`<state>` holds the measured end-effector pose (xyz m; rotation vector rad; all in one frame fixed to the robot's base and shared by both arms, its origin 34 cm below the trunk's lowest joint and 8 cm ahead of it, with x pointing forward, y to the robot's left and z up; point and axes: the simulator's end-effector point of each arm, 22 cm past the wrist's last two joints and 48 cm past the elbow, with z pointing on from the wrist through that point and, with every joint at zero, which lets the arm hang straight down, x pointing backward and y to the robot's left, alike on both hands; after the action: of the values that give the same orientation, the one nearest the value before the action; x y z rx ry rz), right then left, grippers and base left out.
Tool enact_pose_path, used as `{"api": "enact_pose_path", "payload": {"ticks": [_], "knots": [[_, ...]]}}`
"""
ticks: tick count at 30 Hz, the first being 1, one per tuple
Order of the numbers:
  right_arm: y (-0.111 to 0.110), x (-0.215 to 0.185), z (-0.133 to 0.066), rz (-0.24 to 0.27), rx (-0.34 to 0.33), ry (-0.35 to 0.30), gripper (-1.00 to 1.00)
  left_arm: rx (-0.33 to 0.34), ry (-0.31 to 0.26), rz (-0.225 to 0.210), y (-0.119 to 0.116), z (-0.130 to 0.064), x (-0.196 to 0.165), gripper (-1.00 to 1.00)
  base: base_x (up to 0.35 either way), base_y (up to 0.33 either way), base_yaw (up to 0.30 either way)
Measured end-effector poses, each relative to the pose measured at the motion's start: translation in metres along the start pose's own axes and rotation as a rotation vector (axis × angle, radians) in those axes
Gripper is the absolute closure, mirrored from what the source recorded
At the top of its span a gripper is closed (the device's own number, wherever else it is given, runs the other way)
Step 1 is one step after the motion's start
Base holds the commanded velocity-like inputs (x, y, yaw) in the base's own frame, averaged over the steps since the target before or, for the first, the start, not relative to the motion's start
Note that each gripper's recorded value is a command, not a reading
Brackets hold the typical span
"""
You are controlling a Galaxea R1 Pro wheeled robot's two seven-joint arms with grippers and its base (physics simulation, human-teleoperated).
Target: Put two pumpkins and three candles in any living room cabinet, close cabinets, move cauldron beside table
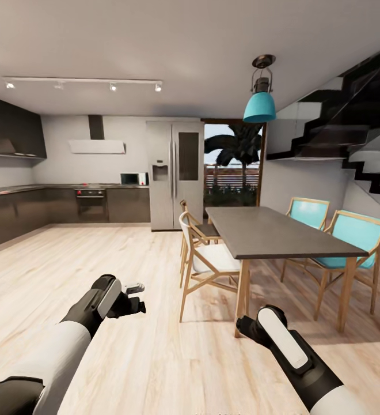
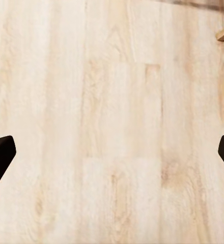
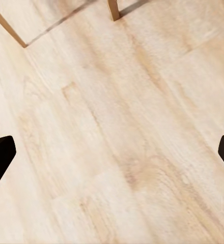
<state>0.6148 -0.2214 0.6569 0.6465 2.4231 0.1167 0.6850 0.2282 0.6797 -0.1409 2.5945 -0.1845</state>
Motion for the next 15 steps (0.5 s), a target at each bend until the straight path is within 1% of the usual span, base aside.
{"api": "enact_pose_path", "payload": {"ticks": [2, 5, 15], "knots": [[0.001, 0.000, 0.005, -0.003, -0.028, 0.007, -1.00, 0.000, 0.002, 0.000, 0.000, 0.001, 0.001, -1.00, 0.000, 0.000, -0.219], [0.000, 0.000, 0.009, -0.004, -0.041, 0.011, -1.00, -0.001, 0.006, -0.001, 0.000, 0.003, 0.001, -1.00, 0.000, 0.000, -0.217], [-0.002, 0.002, 0.016, -0.005, -0.050, 0.022, -1.00, -0.003, 0.017, -0.001, 0.002, 0.009, 0.004, -1.00, 0.000, 0.000, -0.215]]}}
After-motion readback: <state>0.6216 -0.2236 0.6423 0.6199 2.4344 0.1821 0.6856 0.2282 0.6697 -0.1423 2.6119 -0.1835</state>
